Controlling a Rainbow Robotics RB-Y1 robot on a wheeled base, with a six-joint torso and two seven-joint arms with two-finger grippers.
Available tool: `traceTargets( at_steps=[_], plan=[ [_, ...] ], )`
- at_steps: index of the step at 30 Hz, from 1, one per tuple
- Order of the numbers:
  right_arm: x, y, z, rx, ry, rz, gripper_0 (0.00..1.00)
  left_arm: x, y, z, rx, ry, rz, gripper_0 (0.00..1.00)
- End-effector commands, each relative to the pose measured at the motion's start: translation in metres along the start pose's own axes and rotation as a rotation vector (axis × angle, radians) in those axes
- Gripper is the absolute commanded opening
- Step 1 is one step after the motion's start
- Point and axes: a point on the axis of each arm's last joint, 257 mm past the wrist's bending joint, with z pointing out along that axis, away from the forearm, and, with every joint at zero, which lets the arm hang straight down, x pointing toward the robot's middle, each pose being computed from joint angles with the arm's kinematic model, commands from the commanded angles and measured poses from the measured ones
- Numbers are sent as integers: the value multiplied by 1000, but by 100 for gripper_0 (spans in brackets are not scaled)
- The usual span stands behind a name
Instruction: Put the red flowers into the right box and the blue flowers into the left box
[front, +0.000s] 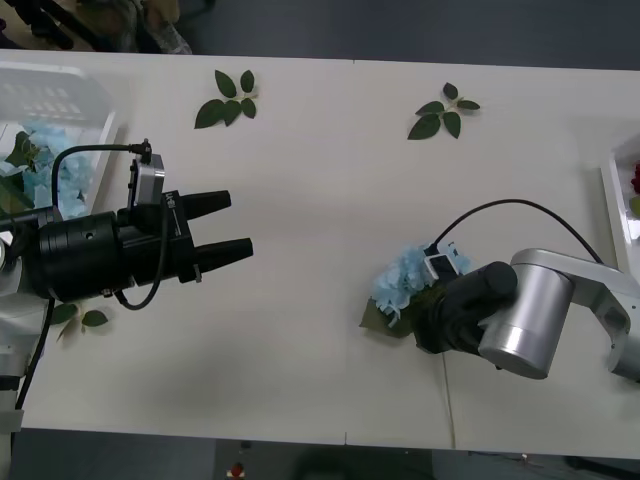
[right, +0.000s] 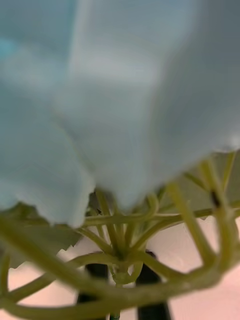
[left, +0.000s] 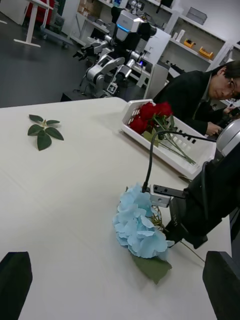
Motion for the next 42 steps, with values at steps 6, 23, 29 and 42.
traceTargets(
  at_steps=[6,23,29,42],
  plan=[
    [-23,10,-6,-18,-39,-51,0,-14,4,-6,-5,-5,73,100],
    [-88,18,-89,-216,-217,-123,0,-14,4,-6,-5,-5,73,100],
    [-108,21,-120,-292,-299,-156,0,-14,4,-6,-5,-5,73,100],
    [-137,45,-190,-529,-447,-290,0,-14,4,-6,-5,-5,73,100]
  ],
)
